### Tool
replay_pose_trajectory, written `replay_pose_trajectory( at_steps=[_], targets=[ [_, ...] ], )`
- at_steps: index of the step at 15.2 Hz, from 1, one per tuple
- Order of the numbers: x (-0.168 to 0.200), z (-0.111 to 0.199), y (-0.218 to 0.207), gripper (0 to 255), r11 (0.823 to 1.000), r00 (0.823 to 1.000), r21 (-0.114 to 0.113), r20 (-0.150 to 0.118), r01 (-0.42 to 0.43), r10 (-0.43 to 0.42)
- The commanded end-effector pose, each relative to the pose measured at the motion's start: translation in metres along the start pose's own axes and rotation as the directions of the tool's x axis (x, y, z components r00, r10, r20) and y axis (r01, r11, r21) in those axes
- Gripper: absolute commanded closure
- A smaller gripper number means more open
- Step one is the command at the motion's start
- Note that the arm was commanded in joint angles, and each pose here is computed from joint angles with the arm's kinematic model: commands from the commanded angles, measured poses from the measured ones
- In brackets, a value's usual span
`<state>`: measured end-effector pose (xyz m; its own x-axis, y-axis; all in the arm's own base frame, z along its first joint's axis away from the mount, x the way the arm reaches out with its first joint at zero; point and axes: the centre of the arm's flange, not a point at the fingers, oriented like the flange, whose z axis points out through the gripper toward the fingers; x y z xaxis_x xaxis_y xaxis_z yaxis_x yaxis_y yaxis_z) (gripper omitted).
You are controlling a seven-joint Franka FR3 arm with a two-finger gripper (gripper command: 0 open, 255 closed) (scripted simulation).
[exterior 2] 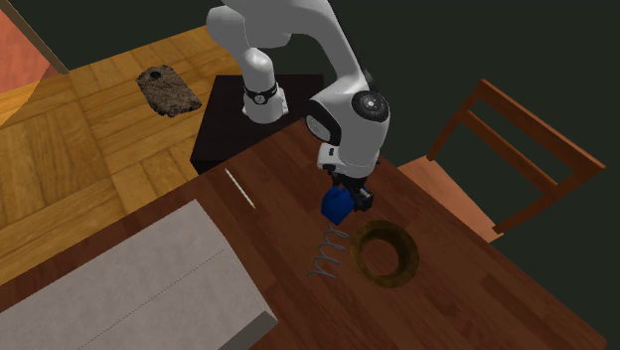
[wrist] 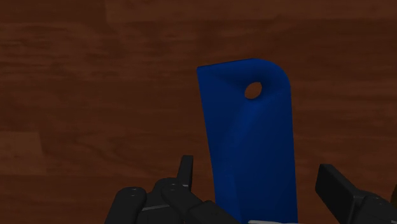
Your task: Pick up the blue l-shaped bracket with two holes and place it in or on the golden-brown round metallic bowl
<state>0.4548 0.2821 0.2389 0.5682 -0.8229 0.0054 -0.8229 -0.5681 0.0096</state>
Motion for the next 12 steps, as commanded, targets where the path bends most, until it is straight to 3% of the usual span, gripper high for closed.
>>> replay_pose_trajectory(
  at_steps=[1, 3, 4, 12],
  targets=[
    [-0.0001, 0.0002, 0.0000, 0, 1.000, 1.000, 0.000, 0.000, 0.000, 0.000],
    [0.0000, 0.0001, 0.0000, 0, 1.000, 1.000, 0.000, 0.000, 0.000, 0.000],
    [0.0000, 0.0001, 0.0000, 255, 1.000, 1.000, 0.000, 0.000, 0.000, 0.000],
    [-0.0001, 0.0003, 0.0001, 255, 1.000, 1.000, 0.000, 0.000, 0.000, 0.000]
  ],
)
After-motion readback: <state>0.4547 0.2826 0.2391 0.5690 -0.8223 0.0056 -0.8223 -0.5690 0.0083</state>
